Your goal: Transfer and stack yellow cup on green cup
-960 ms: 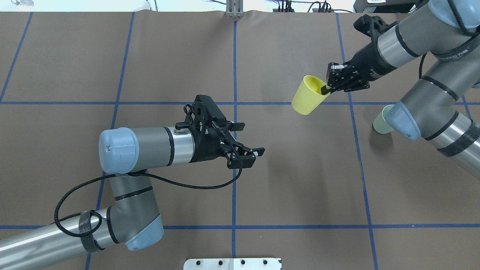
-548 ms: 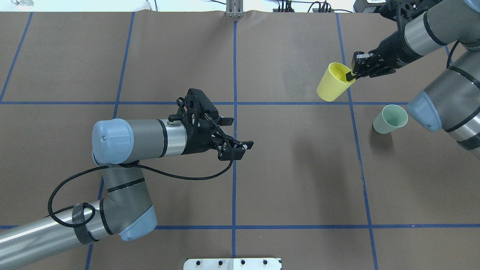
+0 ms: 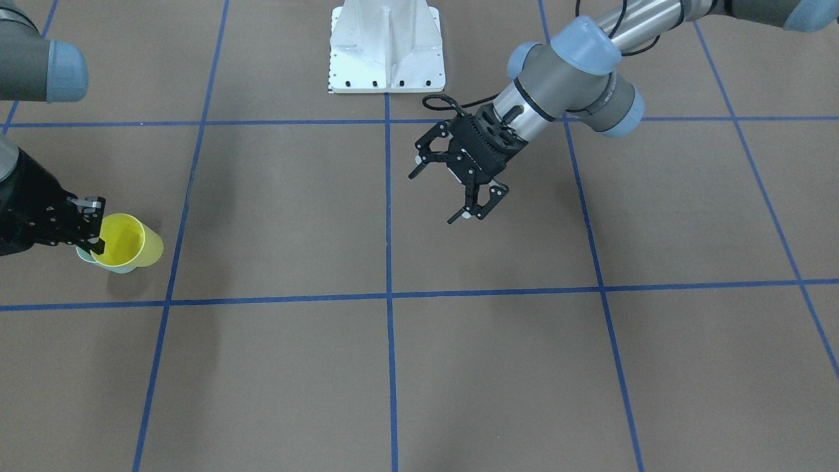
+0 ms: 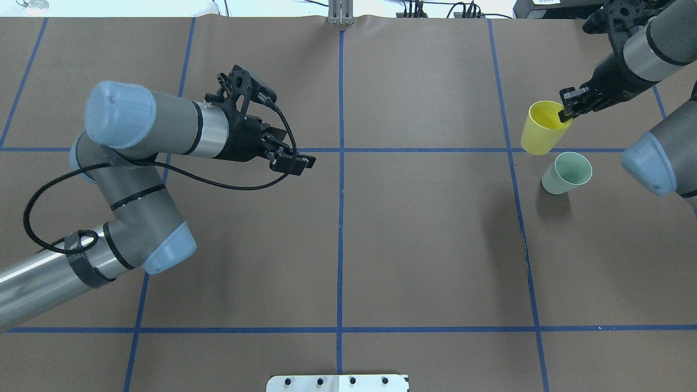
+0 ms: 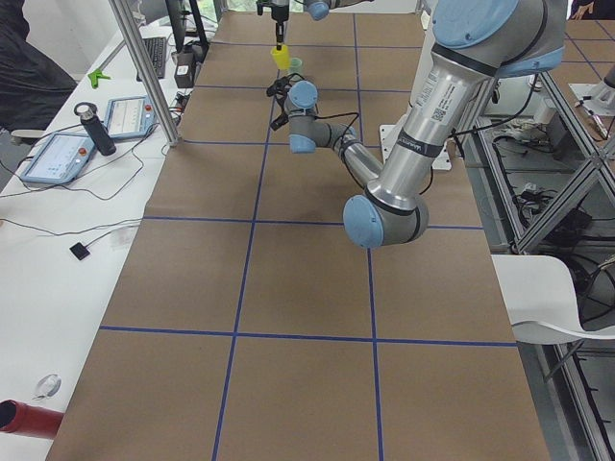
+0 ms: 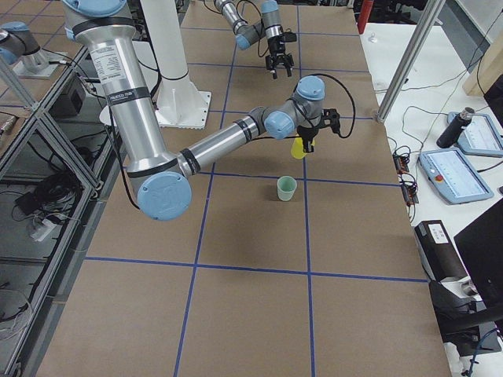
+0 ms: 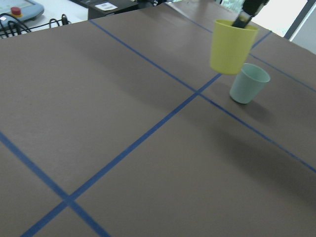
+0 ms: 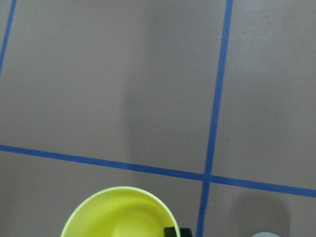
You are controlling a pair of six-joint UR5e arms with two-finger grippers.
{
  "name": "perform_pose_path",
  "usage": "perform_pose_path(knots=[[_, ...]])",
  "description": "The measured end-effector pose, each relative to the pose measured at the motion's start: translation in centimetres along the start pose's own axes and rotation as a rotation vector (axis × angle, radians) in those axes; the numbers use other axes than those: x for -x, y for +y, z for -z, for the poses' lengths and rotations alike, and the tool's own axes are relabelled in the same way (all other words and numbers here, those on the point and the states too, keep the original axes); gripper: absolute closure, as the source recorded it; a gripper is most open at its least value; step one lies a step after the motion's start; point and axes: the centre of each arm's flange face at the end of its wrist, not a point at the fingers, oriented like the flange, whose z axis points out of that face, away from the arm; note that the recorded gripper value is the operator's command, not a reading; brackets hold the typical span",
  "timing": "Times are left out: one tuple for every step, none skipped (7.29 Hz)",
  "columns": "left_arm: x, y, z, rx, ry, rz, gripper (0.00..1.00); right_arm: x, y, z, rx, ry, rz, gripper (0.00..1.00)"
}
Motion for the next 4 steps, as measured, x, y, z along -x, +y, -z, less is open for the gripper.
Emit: perform_pose_path(knots=[[3.8,-1.3,2.5,0.075,-0.020,0.057,0.00,-2.4,1.0,0.3,0.016,0.032,0.033,1.00],[7.5,-1.9,5.0,0.140,-0.045,0.129,0.00,-4.0,1.9,0.4,0.025,0.047,0.054,1.00],[11.3,-2.2,7.6,0.181,-0.081,0.195,0.00,-4.8,2.5,0.5,0.028,0.052,0.064,1.00],[14.8,-2.1,10.1,0.198,-0.121,0.223,0.00,-5.1,2.9,0.7,0.026,0.055,0.068,1.00]])
